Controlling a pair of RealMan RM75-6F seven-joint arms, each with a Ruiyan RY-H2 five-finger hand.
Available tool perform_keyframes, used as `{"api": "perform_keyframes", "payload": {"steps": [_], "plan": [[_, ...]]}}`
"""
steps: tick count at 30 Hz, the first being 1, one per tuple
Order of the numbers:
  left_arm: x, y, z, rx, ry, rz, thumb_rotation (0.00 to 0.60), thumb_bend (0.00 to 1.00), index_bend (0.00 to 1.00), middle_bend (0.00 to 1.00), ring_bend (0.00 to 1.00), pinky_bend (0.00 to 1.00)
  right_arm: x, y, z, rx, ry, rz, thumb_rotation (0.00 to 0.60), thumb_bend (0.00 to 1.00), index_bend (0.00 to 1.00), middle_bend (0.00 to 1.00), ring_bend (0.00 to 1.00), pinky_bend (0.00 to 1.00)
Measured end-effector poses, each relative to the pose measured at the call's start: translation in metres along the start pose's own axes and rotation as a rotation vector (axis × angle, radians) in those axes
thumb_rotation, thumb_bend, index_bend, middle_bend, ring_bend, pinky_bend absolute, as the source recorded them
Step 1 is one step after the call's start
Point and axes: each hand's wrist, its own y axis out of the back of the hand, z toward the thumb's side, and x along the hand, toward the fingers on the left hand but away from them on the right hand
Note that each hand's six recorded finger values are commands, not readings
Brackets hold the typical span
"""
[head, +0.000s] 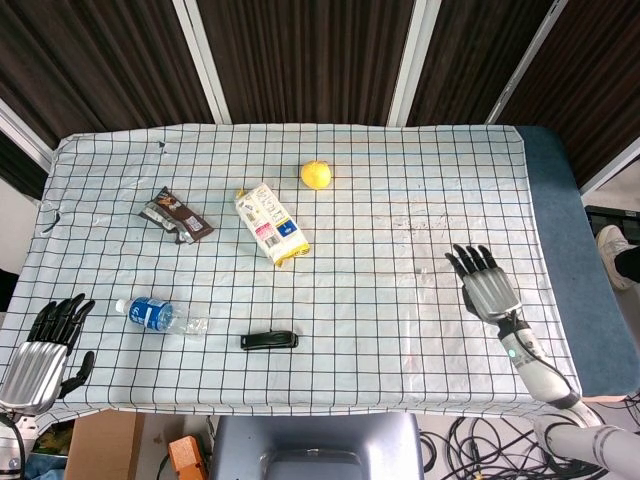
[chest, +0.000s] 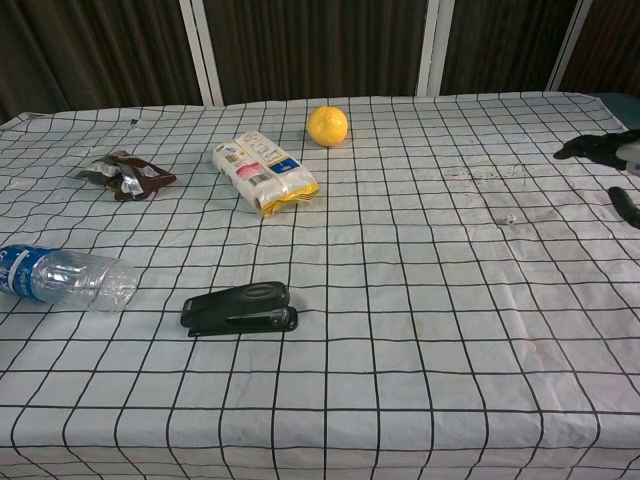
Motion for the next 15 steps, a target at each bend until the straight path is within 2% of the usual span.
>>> {"api": "perform_keyframes", "payload": {"steps": [2,5,11,15], "plan": [[-0.001,0.000,0.001,0.002,0.000,0.004,0.600,0.49,0.00,0.00,0.00,0.06,0.026,0.012,-0.004,-0.020,-0.010,-0.056,0.600,0.56,0.00,0.00,0.00,0.00],[-0.002,0.001,0.001,0.007,-0.001,0.010,0.600,0.49,0.00,0.00,0.00,0.06,0.074,0.025,-0.010,-0.046,-0.039,-0.130,0.600,0.51,0.00,0.00,0.00,0.00],[-0.003,-0.001,0.005,0.008,-0.017,0.005,0.600,0.49,0.00,0.00,0.00,0.06,0.169,0.049,-0.010,-0.044,-0.051,-0.291,0.600,0.51,0.00,0.00,0.00,0.00],[-0.003,-0.001,0.007,0.009,-0.026,0.005,0.600,0.49,0.00,0.00,0.00,0.06,0.191,0.055,-0.007,-0.050,-0.046,-0.321,0.600,0.51,0.00,0.00,0.00,0.00]]}}
